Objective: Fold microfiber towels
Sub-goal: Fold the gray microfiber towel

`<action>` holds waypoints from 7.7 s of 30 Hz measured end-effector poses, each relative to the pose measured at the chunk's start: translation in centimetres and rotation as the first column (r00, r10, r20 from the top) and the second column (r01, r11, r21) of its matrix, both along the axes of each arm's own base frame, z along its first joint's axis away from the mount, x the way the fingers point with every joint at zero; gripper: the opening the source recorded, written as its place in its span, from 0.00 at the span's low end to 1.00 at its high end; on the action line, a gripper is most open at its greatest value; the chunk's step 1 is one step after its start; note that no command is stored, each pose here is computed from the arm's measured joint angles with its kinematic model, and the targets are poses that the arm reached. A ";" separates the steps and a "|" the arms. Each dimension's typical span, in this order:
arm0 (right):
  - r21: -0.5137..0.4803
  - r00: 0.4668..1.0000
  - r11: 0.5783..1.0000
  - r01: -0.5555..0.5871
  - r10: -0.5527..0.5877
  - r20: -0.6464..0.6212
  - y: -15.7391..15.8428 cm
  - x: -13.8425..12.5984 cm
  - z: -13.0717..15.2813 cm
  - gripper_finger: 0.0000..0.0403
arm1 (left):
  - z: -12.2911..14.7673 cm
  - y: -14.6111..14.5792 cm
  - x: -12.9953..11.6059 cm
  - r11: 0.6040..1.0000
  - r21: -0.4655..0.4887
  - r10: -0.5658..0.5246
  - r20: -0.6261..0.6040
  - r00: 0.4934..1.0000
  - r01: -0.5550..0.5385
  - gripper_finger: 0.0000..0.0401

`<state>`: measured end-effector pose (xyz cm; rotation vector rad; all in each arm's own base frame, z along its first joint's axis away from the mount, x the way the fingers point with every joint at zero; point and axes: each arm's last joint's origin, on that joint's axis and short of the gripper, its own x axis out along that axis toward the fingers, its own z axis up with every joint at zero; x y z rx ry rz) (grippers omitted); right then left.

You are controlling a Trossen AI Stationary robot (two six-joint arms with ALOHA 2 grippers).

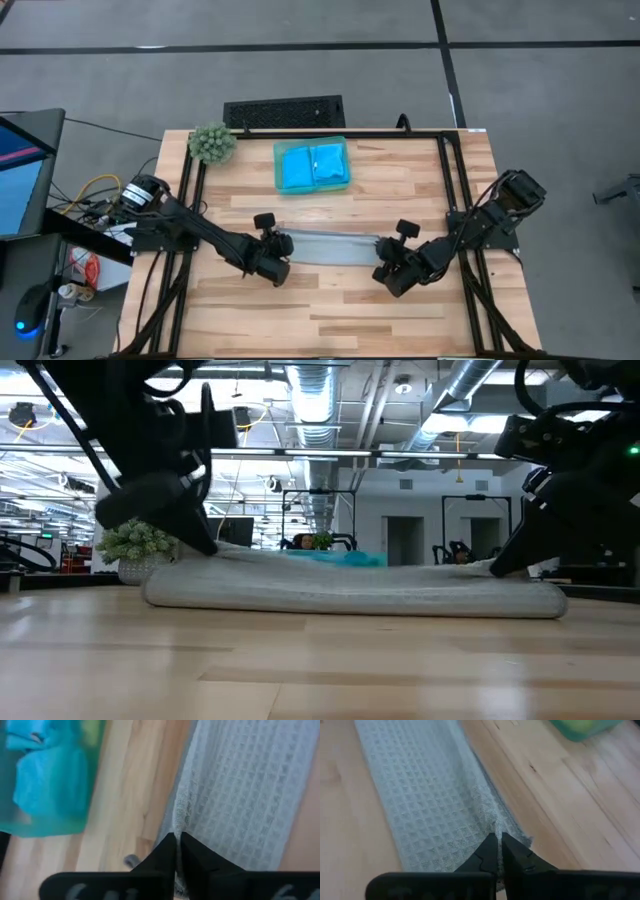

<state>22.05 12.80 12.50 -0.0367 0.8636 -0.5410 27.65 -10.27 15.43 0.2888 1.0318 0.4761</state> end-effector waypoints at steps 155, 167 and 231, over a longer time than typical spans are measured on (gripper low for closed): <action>0.748 0.925 0.640 0.176 -0.367 0.097 -2.7 0.9 4.0 0.04 | -8.6 -4.6 -1.6 0.943 -0.327 0.242 0.545 0.803 -0.062 0.22; 0.770 0.934 0.637 0.017 -0.286 0.216 -2.1 4.6 5.1 0.05 | -8.3 -5.2 -0.7 0.940 -0.339 0.229 0.552 0.802 -0.035 0.22; 0.690 0.932 0.691 -0.216 -0.064 0.355 -1.5 17.3 3.9 0.39 | -8.0 -5.3 -0.3 0.939 -0.344 0.227 0.578 0.784 -0.018 0.22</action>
